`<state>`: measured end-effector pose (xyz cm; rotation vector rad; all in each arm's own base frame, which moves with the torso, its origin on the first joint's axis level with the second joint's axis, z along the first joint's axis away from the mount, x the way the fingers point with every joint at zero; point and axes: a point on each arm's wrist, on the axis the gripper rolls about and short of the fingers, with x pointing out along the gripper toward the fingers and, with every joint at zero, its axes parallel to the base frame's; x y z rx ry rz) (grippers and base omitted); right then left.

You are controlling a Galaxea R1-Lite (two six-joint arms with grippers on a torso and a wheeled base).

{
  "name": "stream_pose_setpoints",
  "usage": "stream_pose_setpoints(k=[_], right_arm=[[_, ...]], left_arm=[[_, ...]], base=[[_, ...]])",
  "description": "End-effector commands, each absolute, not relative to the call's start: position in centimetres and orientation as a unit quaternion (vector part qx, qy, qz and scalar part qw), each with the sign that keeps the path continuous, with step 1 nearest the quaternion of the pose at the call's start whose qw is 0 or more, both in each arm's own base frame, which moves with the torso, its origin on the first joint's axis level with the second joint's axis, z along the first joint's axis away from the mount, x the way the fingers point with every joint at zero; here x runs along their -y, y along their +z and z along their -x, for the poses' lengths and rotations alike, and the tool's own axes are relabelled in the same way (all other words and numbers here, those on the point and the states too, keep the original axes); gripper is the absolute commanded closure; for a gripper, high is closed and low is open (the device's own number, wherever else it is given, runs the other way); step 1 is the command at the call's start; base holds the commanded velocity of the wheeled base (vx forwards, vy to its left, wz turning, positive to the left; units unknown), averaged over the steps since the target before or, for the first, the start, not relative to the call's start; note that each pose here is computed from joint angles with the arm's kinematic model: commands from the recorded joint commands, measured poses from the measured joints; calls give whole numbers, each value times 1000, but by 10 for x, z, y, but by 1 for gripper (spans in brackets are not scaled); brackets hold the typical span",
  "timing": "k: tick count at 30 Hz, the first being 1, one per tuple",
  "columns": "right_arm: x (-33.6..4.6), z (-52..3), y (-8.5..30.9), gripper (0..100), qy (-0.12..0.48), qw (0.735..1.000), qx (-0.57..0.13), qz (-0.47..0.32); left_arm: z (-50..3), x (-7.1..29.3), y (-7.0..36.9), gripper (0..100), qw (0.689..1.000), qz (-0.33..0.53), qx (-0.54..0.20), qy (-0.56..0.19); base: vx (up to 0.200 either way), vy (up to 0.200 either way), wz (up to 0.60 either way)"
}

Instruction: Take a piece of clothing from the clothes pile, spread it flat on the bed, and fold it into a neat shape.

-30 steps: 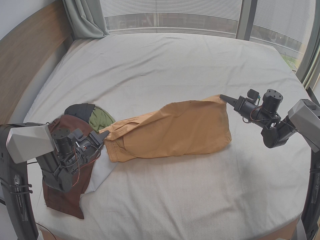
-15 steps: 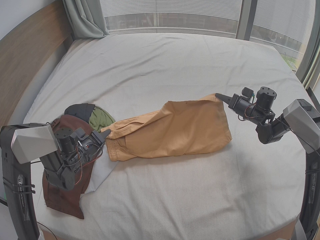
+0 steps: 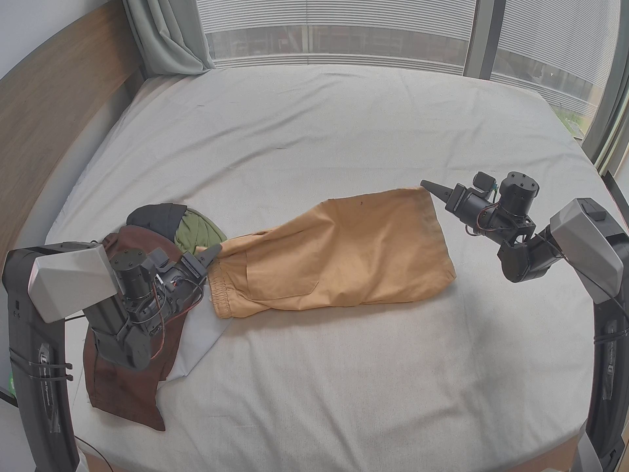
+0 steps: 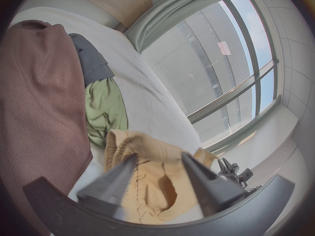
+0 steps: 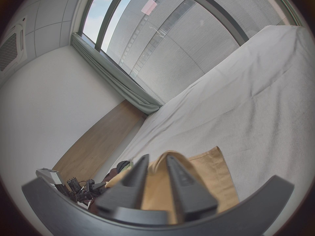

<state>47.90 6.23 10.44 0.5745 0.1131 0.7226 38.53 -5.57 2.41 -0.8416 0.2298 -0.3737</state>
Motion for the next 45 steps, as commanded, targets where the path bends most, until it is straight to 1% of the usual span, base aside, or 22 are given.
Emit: stream_pose_setpoints(k=[1, 13, 19, 25, 29, 45], right_arm=[[-62, -484, 97, 0, 347, 894, -55, -277], [-62, -463, 109, 0, 346, 893, -66, -279], [-64, -444, 110, 0, 344, 891, -87, -283], [-65, -420, 93, 0, 344, 896, -99, -262], [-66, -407, 89, 0, 347, 895, -103, -261], [-83, -356, 82, 0, 364, 881, -145, -265]], left_arm=[[-391, 54, 25, 0, 890, 411, -99, -172], [-388, 57, 28, 0, 890, 410, -98, -171], [-378, 56, 36, 0, 889, 409, -103, -176], [-366, 58, 46, 0, 885, 407, -111, -196], [-362, 59, 50, 0, 887, 403, -112, -197], [-341, 67, 51, 0, 909, 315, -127, -242]], base=[[0, 0, 0], [0, 0, 0], [0, 0, 0], [0, 0, 0], [0, 0, 0], [0, 0, 0]])
